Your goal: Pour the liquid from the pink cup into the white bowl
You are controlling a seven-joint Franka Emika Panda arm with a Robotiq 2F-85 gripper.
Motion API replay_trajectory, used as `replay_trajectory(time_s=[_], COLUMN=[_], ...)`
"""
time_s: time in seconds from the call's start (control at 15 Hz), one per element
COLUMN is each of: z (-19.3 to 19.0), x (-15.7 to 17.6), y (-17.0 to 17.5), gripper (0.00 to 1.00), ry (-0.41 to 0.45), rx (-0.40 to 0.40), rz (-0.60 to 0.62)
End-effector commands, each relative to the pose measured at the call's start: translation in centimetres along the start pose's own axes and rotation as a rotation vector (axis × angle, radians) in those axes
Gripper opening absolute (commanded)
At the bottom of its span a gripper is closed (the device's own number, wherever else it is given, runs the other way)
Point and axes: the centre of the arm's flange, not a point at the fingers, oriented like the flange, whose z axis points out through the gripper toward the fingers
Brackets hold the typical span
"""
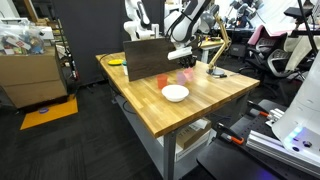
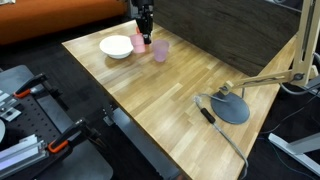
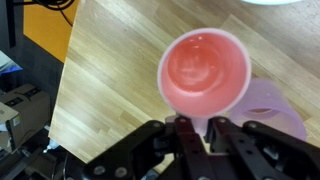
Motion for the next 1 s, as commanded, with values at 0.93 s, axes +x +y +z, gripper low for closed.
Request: replay_trajectory(time_s=[0.93], z=[-1.9], x=[-4.9], y=[-4.5], gripper=[0.04], ry=[0.191], rx=[-0.059], rz=[-0.152])
